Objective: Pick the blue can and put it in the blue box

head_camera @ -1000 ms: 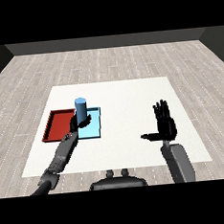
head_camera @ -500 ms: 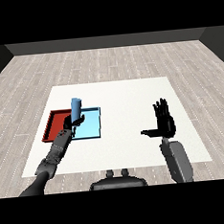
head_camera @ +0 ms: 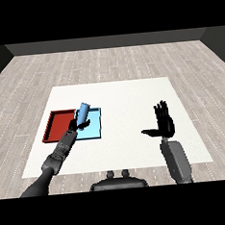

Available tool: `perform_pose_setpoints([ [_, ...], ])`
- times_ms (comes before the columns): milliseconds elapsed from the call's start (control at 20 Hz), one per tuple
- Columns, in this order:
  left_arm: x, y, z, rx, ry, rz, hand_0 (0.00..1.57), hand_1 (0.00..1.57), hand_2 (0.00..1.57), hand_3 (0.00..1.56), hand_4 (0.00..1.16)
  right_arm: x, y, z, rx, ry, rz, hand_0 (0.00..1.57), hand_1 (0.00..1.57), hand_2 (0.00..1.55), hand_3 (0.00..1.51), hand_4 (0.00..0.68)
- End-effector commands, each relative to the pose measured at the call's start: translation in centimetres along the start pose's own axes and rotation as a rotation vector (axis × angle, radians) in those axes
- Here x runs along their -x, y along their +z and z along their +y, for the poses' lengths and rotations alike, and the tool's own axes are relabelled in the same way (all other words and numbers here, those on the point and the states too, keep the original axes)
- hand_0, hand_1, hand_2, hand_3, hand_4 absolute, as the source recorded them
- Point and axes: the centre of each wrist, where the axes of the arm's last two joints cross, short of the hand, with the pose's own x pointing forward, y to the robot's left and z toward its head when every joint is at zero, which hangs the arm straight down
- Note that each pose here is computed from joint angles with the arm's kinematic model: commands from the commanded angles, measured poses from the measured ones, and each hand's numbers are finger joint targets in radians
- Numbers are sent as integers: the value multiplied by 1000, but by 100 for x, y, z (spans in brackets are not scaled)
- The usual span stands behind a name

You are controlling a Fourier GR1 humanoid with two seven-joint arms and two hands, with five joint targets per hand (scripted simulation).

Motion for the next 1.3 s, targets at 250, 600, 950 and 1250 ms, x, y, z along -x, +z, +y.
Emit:
perform_pose_setpoints([
  [250,377,141,-186,117,-65,148,861,861,878,478,651,72,99,-92,10,6,-15,0,0,0,0,0],
  [600,355,64,17,-53,-43,109,0,0,0,0,0,131,11,-93,-10,-49,-13,0,0,0,0,0],
  [950,-218,94,-232,-334,236,-285,0,0,0,0,0,-76,-41,5,-20,-60,-30,0,0,0,0,0],
  [1250,-417,207,-185,-177,411,-720,0,0,0,0,0,59,73,8,-38,-25,12,0,0,0,0,0],
])
